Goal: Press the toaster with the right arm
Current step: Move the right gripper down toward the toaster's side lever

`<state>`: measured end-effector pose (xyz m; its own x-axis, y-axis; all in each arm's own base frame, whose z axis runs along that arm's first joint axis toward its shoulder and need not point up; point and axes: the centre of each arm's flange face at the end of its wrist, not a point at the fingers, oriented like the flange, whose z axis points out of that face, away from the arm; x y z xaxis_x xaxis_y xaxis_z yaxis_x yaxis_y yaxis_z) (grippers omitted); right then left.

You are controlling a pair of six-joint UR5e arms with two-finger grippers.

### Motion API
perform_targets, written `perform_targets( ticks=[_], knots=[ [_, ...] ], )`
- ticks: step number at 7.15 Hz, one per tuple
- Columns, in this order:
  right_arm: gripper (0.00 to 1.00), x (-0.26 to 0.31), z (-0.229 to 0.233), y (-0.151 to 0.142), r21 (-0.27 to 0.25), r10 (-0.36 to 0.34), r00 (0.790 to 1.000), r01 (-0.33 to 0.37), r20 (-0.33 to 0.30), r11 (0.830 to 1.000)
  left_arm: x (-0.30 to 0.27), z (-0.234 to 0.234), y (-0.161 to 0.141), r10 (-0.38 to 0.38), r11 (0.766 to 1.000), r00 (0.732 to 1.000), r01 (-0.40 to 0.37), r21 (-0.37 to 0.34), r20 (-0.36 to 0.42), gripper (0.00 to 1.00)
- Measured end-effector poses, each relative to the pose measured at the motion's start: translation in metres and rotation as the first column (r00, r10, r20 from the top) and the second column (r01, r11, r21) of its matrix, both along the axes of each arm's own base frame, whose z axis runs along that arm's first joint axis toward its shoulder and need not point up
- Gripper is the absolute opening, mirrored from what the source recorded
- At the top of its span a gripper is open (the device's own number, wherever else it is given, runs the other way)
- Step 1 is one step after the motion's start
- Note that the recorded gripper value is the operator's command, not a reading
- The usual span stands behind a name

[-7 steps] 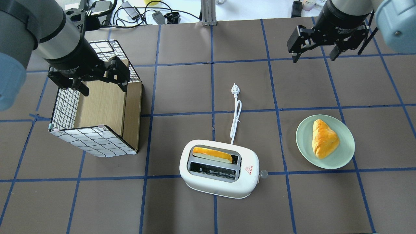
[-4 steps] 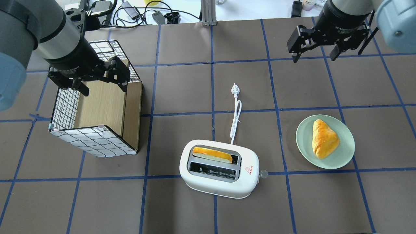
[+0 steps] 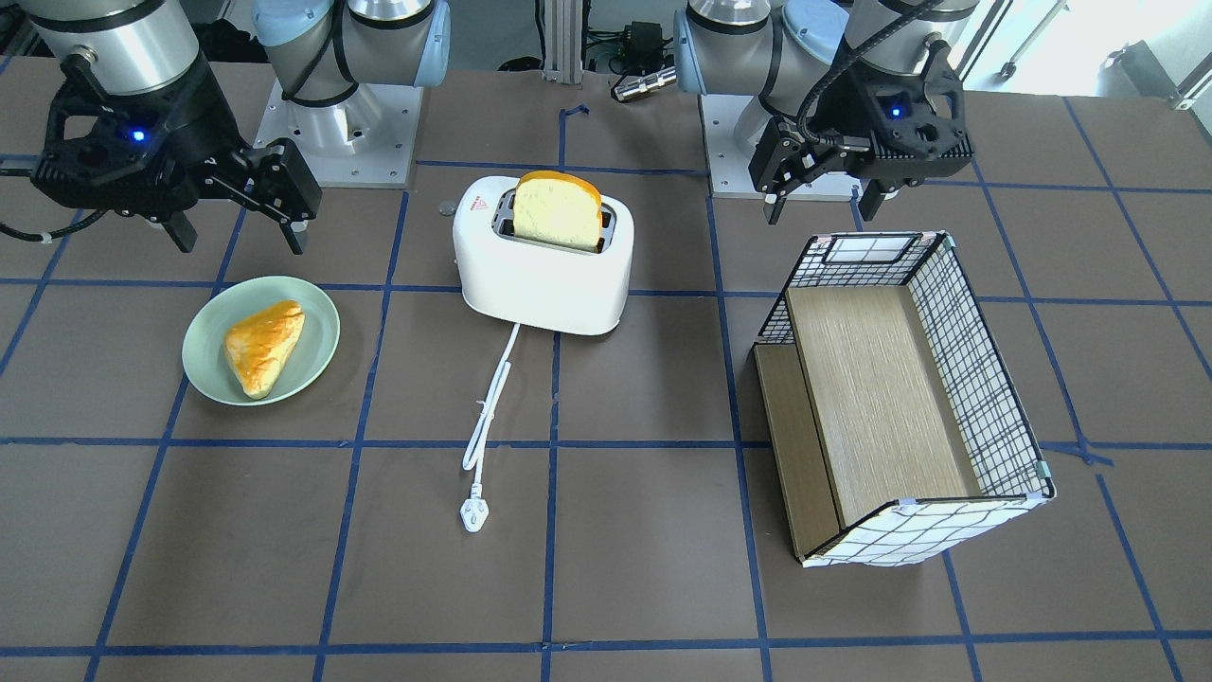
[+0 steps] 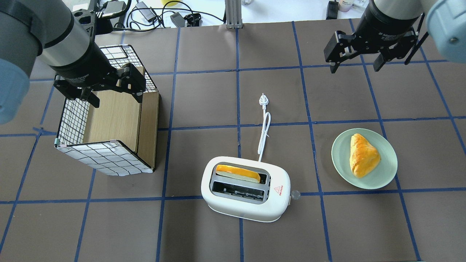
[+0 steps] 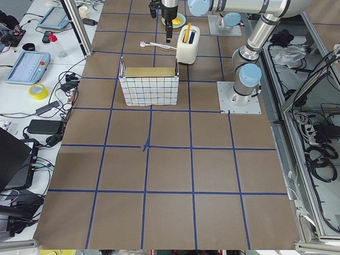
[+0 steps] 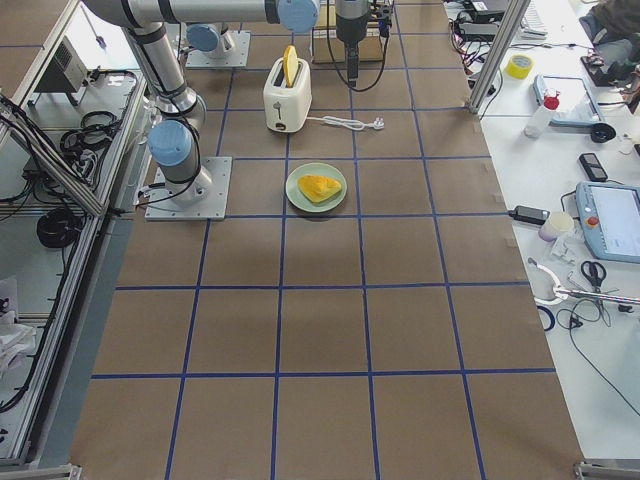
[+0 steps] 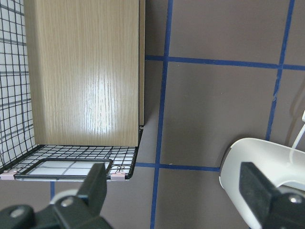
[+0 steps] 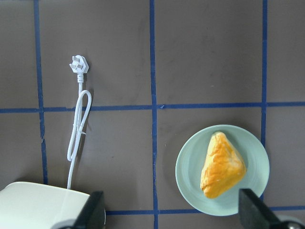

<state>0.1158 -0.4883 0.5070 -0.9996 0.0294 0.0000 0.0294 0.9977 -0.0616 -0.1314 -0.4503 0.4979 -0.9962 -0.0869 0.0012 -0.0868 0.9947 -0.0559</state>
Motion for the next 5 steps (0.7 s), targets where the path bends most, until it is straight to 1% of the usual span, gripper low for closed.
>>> perform_targets(
  ticks=[1,2,3,4,5],
  knots=[
    [0.72,0.002,-0.002,0.025,0.039,-0.052,0.999,0.052,0.004,0.998,0.0,0.0,0.0,0.0,1.0,1.0,0.0,0.0,0.0,1.0],
    [0.63,0.006,-0.009,0.056,0.083,-0.092,0.996,0.091,0.007,0.992,0.0,0.0,0.0,0.0,1.0,1.0,0.0,0.0,0.0,1.0],
    [0.45,0.01,-0.02,0.087,0.115,-0.111,0.994,0.11,0.006,0.987,0.0,0.0,0.0,0.0,1.0,1.0,0.0,0.0,0.0,1.0],
    [0.15,0.015,-0.033,0.112,0.139,-0.122,0.993,0.12,0.005,0.983,0.0,0.0,0.0,0.0,1.0,1.0,0.0,0.0,0.0,1.0],
    [0.0,0.022,-0.046,0.13,0.161,-0.122,0.993,0.12,0.004,0.98,0.0,0.0,0.0,0.0,1.0,1.0,0.0,0.0,0.0,1.0]
  ],
)
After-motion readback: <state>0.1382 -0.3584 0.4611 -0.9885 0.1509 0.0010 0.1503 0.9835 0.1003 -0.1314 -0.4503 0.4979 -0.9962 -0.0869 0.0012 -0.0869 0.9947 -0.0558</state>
